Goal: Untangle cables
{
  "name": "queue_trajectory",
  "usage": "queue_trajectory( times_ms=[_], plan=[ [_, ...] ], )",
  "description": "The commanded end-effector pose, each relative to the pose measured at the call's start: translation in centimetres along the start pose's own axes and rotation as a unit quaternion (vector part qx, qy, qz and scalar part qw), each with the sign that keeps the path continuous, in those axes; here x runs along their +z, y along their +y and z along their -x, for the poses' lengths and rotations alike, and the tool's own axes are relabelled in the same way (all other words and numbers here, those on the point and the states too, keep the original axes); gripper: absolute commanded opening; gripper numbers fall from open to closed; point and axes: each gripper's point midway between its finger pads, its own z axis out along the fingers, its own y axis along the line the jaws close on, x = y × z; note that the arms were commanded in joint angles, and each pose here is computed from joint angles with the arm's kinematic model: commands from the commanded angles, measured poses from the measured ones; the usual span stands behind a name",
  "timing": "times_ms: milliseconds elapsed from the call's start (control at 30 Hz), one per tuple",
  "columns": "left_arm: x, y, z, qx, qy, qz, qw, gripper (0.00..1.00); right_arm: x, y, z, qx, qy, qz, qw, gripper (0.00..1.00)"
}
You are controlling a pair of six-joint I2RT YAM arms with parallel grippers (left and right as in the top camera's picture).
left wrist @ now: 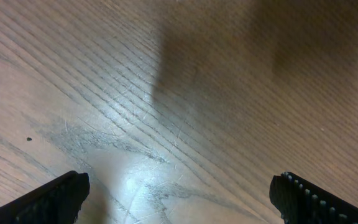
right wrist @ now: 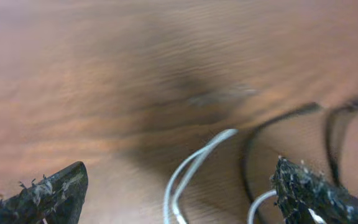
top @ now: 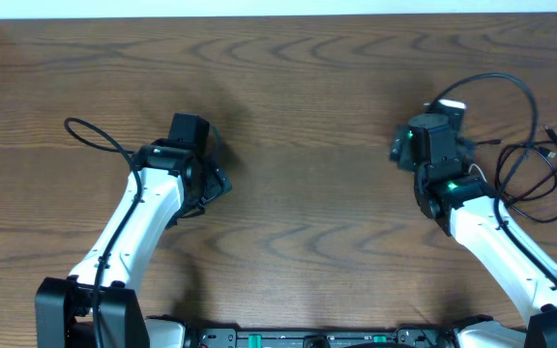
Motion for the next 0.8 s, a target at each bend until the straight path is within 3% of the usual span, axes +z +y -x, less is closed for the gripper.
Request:
queue_trajectory(
  times_ms=[0, 67, 100, 233, 267, 633, 767],
  plan=[
    [-0.1, 0.3, 0.2, 0.003, -0.004, 0.005, 1.000, 0.98, -0.3, 1.7, -0.3, -0.075, 0.008, 0.054, 0.996, 0.86],
    [-0.1, 0.3, 0.3, 0.003, -0.004, 0.006, 1.000, 0.98, 0.0, 1.7, -0.5, -0.104, 0.010, 0.053, 0.993, 0.82],
    [-0.1, 0.3, 0.2, 0.003, -0.004, 0.005, 1.000, 0.98, 0.2, 1.7, -0.7, -0.116, 0.013, 0.052, 0.992, 0.74],
    [-0.1, 0.3, 0.3, 0.003, -0.004, 0.006, 1.000, 0.98, 2.0, 1.1, -2.1, -0.123, 0.039, 0.047, 0.990, 0.73],
    [-0.1, 0.3, 0.3, 0.003, -0.004, 0.006, 1.000, 0.98, 2.4, 1.2, -2.5, -0.126, 0.047, 0.053, 0.990, 0.68],
    [-0.1, 0.3, 0.3, 0.003, -0.004, 0.006, 1.000, 0.98, 5.3, -1.1, -4.4, -0.122, 0.077, 0.004, 0.990, 0.56],
    [-0.1, 0.3, 0.2, 0.003, -0.004, 0.005, 1.000, 0.98, 5.4, -1.2, -4.1, -0.118, 0.072, 0.003, 0.990, 0.31]
  ],
)
